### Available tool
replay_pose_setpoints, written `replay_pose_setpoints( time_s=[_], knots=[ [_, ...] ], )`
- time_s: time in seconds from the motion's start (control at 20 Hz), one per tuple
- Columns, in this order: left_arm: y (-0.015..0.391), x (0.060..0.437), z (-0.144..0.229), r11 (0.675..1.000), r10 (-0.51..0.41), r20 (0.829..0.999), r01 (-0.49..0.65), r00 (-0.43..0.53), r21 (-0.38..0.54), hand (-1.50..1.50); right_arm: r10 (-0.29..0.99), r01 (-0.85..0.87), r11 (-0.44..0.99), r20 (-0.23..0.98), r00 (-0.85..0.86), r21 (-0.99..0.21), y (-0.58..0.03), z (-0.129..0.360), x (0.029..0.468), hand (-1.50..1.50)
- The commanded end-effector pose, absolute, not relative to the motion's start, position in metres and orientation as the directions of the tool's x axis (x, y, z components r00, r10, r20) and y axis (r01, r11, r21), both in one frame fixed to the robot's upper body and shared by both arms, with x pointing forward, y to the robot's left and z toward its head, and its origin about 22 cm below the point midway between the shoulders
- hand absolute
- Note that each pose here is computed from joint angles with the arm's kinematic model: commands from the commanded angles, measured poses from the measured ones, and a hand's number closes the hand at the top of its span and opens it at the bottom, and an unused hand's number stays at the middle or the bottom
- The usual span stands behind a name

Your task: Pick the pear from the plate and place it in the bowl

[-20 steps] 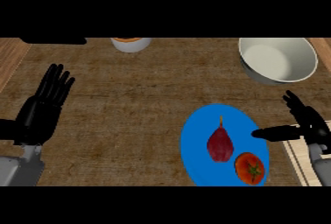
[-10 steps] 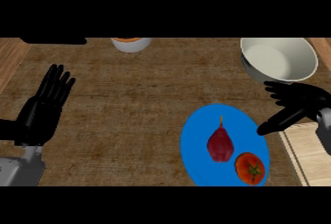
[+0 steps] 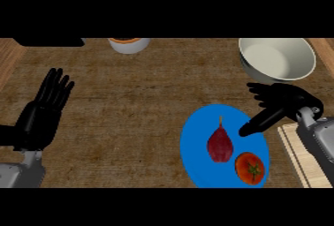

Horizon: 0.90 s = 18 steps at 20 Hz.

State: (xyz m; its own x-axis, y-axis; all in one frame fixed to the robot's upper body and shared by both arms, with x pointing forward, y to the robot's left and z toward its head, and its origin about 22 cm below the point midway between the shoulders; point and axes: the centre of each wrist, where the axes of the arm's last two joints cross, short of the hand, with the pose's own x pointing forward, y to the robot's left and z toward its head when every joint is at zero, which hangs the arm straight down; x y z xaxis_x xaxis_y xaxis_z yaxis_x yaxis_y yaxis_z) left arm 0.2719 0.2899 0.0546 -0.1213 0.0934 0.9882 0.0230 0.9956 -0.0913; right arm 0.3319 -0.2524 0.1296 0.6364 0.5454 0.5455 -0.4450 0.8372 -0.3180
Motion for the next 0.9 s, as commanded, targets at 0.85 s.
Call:
replay_pose_setpoints(
  time_s=[0.85],
  knots=[
    [0.306, 0.265, 0.073, 0.996, 0.093, 0.988, 0.029, -0.124, -0.090, 0.00, 0.580, -0.373, 0.807, 0.496, 0.646, -0.459, -0.207, 0.082, 0.285, -1.50]
  ],
)
